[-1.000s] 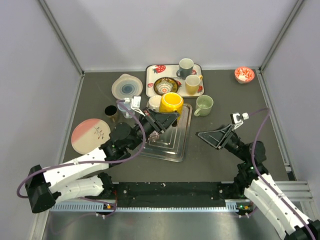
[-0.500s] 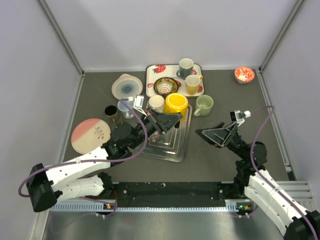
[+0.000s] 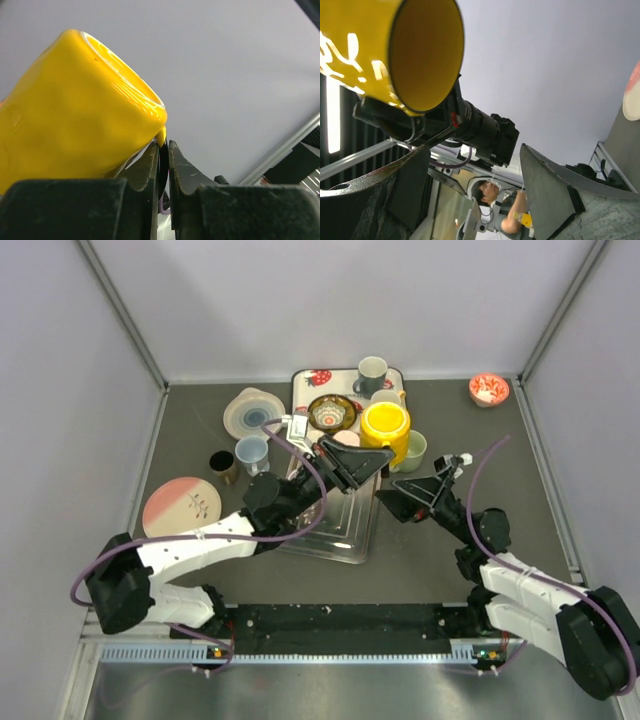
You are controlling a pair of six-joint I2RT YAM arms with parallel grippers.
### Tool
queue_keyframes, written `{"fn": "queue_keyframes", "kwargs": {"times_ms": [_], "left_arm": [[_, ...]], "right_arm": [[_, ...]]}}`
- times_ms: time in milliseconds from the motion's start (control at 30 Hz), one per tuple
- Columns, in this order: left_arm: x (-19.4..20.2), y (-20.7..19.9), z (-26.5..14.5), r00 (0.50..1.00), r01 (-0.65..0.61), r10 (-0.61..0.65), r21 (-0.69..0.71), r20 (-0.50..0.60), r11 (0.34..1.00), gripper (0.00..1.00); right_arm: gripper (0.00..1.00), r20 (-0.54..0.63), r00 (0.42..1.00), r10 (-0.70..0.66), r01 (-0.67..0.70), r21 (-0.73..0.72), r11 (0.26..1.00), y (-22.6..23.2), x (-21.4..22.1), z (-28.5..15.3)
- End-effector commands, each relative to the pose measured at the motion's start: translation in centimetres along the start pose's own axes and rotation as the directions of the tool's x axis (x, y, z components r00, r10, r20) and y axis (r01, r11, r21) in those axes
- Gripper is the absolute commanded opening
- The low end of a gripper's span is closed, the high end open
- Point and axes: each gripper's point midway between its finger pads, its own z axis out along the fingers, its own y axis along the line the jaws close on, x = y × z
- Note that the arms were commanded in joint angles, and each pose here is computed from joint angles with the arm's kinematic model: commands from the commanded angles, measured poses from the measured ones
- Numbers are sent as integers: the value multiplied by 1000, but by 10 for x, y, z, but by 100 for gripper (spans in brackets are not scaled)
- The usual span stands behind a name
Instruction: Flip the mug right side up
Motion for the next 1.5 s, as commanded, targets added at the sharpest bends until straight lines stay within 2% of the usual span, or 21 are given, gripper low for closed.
{"fn": "queue_keyframes", "kwargs": {"times_ms": [0,267,433,600,867,1033,1200,1467], "left_arm": [[-50,-95,10,989,-47,-6,345,150,937,0],[-54,-105,23,988,-66,5,386,155,920,0],[-55,-103,32,988,-50,-10,373,155,927,0],[-55,-99,34,989,-44,-10,355,149,934,0],[-58,-99,32,991,10,-61,380,122,925,0],[-65,-105,28,985,88,-140,406,101,910,0],[-73,-122,20,975,137,-204,481,91,866,0],[-72,-118,22,965,172,-245,488,89,856,0]], "right_arm": [[73,-6,988,-153,138,-402,905,107,18,-3],[68,79,980,-182,198,-468,861,134,9,-1],[65,65,968,-243,242,-506,828,152,15,7],[65,5,956,-294,252,-530,810,163,26,13],[64,-1,955,-297,250,-535,807,167,25,16],[65,-8,947,-320,265,-543,797,170,28,16],[64,13,944,-330,283,-547,788,172,26,16],[58,43,942,-334,298,-570,766,184,23,19]]}}
